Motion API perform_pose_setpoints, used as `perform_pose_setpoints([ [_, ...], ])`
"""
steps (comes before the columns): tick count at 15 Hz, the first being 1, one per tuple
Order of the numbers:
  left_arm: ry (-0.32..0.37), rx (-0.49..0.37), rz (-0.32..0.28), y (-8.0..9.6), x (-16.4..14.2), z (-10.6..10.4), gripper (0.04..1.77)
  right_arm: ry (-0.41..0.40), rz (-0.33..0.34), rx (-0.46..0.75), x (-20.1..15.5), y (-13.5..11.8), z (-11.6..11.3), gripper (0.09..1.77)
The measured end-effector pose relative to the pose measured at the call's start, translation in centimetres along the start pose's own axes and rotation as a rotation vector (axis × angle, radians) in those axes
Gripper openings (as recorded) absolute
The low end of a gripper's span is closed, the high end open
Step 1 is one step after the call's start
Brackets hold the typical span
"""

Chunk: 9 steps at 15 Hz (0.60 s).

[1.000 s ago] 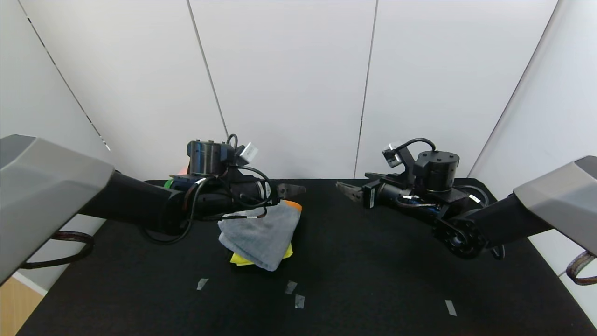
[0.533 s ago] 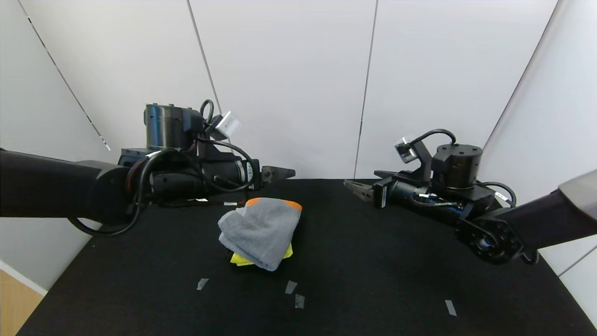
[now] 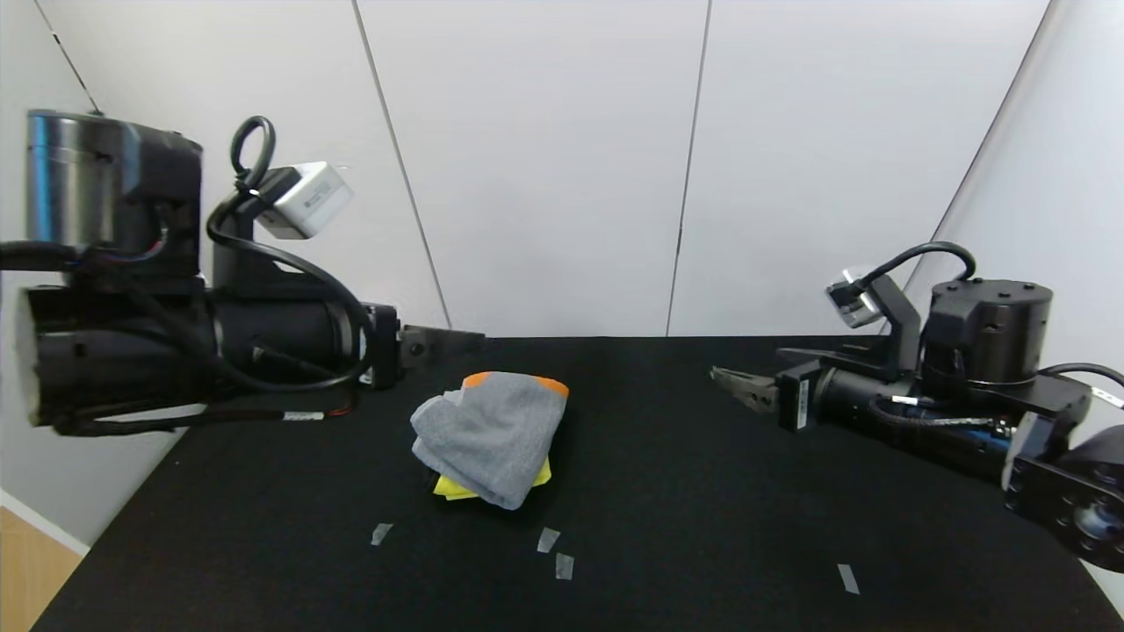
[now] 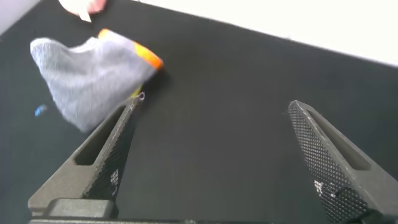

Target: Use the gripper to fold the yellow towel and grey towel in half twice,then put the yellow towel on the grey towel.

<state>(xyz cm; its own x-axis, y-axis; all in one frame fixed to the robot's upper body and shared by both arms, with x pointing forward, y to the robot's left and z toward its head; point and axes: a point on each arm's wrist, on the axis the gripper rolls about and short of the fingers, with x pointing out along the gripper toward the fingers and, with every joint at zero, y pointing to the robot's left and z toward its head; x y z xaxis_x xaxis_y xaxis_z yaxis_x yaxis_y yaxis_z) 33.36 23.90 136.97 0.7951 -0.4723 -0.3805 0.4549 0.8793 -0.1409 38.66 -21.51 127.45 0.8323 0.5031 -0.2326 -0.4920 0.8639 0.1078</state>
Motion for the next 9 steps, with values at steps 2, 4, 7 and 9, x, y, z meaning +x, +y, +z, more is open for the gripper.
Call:
perform_pose_setpoints([
  [2,0.019,0.011,0.014,-1.0,-3.4,-0.4,1.72,0.011,-0.029,0.001,-2.5,-0.1,0.2,1.71],
  [4,0.021,0.025,0.053,-1.9,-6.6,-0.8,1.72,0.04,-0.067,0.0,-5.1,-0.3,0.1,1.71],
  [7,-0.024,0.058,0.147,-3.0,-10.5,-2.0,1.72,0.068,-0.184,0.009,-8.7,-0.6,0.1,1.71],
  [9,-0.037,0.07,0.168,-3.0,-12.3,-3.0,1.72,0.049,-0.247,0.018,-11.0,-1.2,0.1,1.71],
])
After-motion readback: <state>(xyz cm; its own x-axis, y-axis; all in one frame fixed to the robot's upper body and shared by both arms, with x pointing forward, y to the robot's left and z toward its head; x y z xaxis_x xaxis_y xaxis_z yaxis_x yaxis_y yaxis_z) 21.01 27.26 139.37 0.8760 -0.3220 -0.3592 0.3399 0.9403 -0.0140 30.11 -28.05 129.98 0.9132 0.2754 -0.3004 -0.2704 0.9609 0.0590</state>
